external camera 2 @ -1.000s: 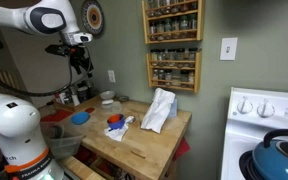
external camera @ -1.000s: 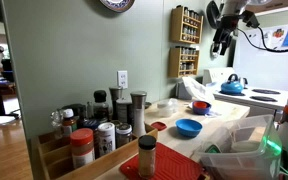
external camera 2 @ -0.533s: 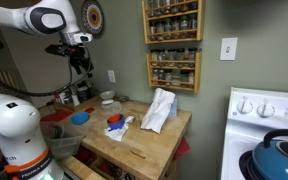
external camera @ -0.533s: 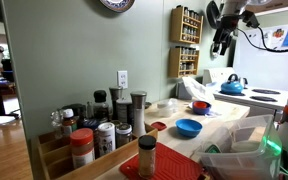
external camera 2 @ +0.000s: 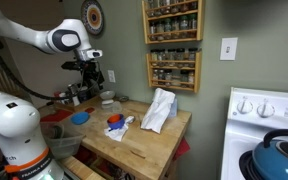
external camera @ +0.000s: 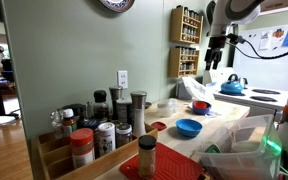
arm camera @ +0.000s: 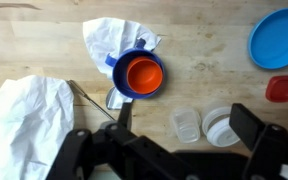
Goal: Take the orange cup out of the bowl then pour the liquid in the other bowl into the cup
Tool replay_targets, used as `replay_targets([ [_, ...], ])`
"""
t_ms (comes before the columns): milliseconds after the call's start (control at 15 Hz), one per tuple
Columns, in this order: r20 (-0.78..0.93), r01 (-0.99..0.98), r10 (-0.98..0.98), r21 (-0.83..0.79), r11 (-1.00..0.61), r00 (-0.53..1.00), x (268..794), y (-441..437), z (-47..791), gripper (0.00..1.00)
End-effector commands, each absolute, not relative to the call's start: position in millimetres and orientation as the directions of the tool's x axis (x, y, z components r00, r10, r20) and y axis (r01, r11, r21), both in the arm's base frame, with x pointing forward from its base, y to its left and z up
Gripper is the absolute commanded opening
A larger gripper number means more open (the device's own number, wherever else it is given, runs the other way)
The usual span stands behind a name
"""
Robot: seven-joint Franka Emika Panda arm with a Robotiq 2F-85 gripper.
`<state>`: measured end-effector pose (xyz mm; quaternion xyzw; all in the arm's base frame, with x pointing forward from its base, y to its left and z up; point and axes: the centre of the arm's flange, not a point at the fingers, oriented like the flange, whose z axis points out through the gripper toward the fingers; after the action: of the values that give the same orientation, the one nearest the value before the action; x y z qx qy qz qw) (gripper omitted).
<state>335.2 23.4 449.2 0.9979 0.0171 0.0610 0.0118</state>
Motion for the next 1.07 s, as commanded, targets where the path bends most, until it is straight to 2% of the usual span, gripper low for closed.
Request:
replay_targets([
  [0, 0.131, 0.034, 0.042, 0.065, -0.997, 0.991, 369.7, 18.7, 391.5, 1.00],
  [1000, 0.006, 0.042, 0.042, 0.073, -0.996, 0.999, 398.7, -9.1, 276.2, 1.00],
])
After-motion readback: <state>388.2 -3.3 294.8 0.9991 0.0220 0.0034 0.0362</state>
